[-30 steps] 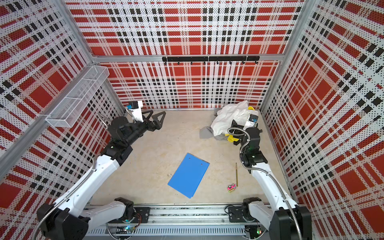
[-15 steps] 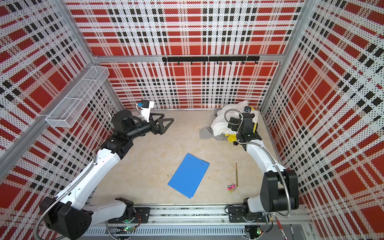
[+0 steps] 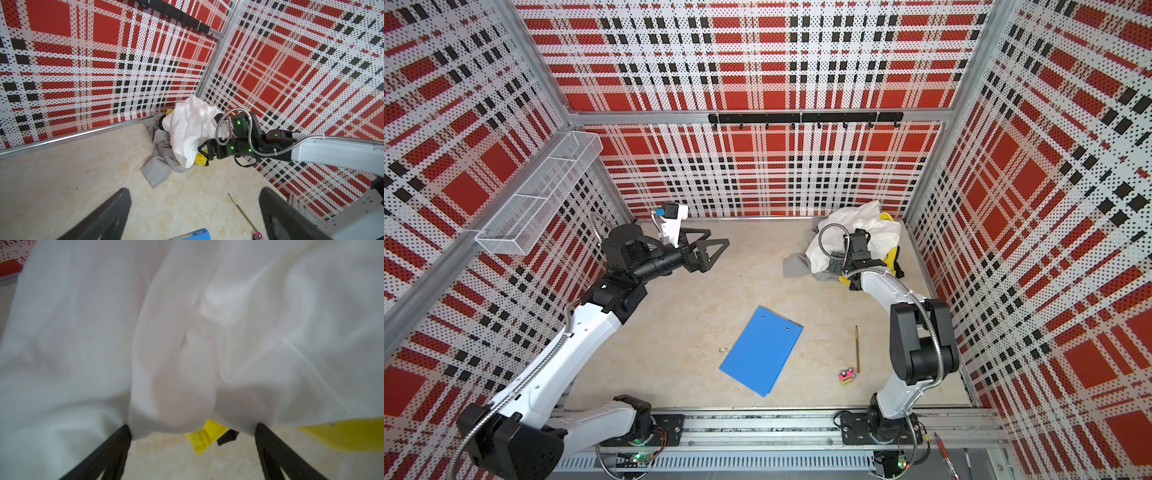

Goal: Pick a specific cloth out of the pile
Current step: 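Lower the right gripper onto the white cloth while the left arm holds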

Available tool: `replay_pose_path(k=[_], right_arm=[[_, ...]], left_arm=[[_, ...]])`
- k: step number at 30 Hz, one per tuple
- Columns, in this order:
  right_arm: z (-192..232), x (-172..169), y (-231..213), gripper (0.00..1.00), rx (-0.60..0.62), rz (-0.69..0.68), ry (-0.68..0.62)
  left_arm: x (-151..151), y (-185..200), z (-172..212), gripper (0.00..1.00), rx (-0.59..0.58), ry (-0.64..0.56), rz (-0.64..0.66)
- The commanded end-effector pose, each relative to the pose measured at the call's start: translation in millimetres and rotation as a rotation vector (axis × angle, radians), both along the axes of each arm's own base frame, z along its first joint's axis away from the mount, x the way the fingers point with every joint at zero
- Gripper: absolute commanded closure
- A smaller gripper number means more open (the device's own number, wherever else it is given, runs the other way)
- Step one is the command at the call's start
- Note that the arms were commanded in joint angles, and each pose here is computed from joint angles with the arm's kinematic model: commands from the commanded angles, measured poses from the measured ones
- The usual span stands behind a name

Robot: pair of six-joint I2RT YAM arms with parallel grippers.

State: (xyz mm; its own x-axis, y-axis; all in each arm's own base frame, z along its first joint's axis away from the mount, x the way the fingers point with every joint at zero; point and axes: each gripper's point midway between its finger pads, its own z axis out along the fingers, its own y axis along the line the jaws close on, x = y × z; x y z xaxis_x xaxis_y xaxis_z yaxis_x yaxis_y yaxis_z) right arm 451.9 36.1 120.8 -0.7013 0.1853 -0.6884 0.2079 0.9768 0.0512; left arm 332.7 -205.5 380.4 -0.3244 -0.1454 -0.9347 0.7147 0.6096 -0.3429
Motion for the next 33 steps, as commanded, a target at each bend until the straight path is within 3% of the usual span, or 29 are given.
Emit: replay_pose_path(k=[1,5,9,14,21,29,31,33], right_arm=[[21.8,12.6,23.6,0.0,-0.004,0.044,-0.074],[27.6,21.8,19.6,0.04,-0.003,-0.001,-0.075],[64.4,20.2,22.1,0.07,0.0,-0.002,-0.177],[81.7,24.4,25.2,0.0,-0.024,0.009,-0.19],[43.8,59.8,31.3,0.0,-0.041,-0.034,-0.074],[-35.5,99.8,7.8,0.0,-0.255,-0.163,0.112],[-52.9,100.0,6.2,0.11,-0.273,-0.169,0.147],[-66.0,97.4,5.5,0.33,-0.278,-0.172,0.171]], left_arm=[[-1.7,0.0,9.5,0.01,-0.021,-0.026,-0.002],[-2.1,-2.0,7.9,0.01,-0.022,-0.02,-0.009],[-2.8,-2.8,7.4,0.01,-0.017,-0.023,-0.001],[-2.5,-1.9,9.2,0.01,-0.025,-0.022,0.005],[-3.4,-0.7,11.2,0.01,-0.027,-0.029,0.015],[-3.1,-1.0,8.8,0.01,-0.021,-0.027,0.023],[-2.9,-0.7,9.0,0.01,-0.021,-0.027,0.024],[-2.2,0.0,8.3,0.01,-0.022,-0.025,0.029]])
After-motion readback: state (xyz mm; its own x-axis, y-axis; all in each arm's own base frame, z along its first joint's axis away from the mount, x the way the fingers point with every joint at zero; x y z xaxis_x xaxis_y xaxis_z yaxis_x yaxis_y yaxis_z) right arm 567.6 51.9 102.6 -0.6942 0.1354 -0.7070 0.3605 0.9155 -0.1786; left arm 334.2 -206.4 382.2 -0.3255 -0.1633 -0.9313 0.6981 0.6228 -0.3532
